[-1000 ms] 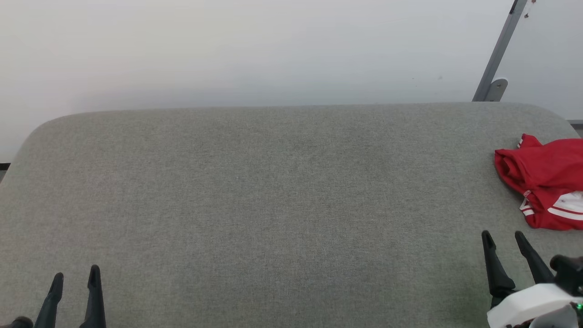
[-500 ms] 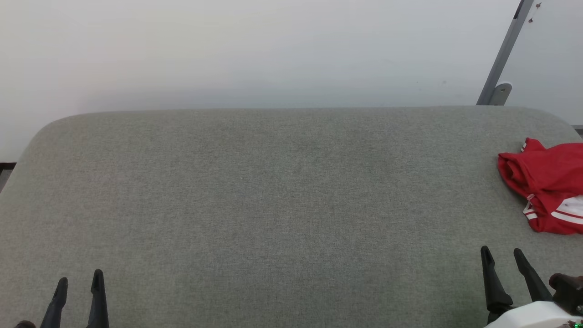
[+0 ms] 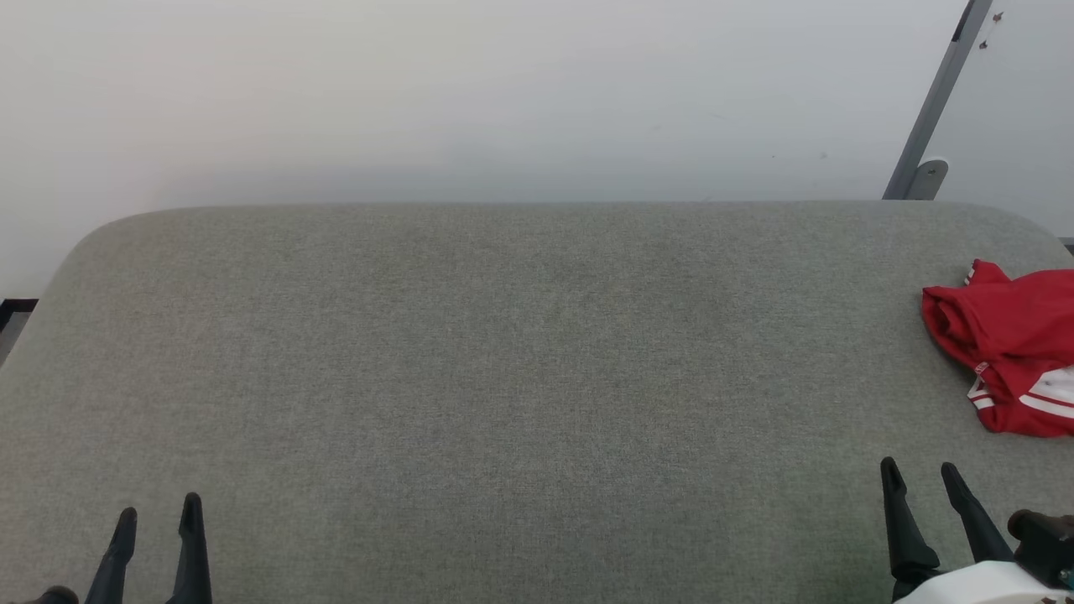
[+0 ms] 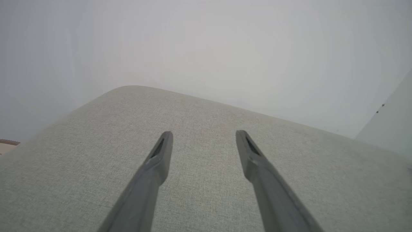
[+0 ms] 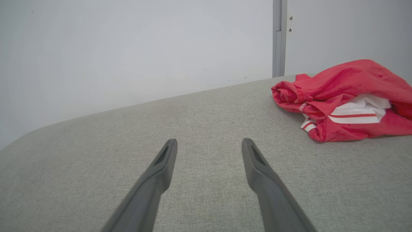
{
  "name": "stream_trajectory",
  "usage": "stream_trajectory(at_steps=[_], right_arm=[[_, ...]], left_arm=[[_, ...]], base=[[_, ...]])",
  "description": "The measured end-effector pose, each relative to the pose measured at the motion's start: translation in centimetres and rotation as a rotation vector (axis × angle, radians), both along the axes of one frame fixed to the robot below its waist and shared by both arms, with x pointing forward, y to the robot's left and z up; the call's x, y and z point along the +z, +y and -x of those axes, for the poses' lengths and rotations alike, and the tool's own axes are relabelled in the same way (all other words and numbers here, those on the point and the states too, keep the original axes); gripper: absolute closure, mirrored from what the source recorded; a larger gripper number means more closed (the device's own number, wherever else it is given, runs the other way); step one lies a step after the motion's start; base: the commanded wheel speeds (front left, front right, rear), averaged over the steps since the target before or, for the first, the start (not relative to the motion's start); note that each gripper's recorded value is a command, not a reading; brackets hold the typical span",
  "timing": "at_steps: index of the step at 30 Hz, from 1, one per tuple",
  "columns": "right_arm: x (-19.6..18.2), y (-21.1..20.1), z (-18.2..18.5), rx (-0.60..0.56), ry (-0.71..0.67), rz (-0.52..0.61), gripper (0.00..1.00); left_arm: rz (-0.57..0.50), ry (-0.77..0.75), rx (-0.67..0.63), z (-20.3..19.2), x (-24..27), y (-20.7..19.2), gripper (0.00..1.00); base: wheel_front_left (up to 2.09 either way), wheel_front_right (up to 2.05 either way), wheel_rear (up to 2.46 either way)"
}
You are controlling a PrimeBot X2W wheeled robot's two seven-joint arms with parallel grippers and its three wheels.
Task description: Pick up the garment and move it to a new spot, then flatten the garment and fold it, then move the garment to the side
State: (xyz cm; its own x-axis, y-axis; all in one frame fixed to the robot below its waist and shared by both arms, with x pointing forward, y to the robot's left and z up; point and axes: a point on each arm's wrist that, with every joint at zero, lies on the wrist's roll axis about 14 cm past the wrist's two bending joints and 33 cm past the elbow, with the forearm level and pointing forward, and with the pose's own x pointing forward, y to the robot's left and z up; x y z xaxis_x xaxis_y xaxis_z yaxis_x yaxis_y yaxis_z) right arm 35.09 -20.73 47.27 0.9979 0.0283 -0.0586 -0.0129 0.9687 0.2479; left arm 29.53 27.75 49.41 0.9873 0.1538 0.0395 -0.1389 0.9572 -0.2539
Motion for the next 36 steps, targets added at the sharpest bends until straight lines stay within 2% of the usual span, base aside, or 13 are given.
stream_trajectory(at_steps=[9, 10, 16, 36], right_arm=[[0.0, 0.1, 0.2, 0.0, 0.005, -0.004, 0.0], [-0.2, 0.2, 0.2, 0.0, 0.01, -0.006, 1.0], [-2.6, 0.6, 1.3, -0.007, 0.091, -0.044, 1.0], [-1.9, 0.3, 0.3, -0.075, 0.088, -0.348, 1.0]], left_arm=[[-0.008, -0.016, 0.0, -0.1, 0.5, -0.1, 0.0], [-0.005, -0.012, 0.002, -0.1, 0.3, -0.1, 1.0], [0.066, 0.055, 0.009, 0.6, -2.1, -1.1, 1.0], [0.362, 0.042, 0.032, -1.3, -2.3, -1.6, 1.0]], base=[[0.0, 0.0, 0.0], [0.0, 0.0, 0.0], [0.0, 0.0, 0.0], [0.0, 0.0, 0.0]])
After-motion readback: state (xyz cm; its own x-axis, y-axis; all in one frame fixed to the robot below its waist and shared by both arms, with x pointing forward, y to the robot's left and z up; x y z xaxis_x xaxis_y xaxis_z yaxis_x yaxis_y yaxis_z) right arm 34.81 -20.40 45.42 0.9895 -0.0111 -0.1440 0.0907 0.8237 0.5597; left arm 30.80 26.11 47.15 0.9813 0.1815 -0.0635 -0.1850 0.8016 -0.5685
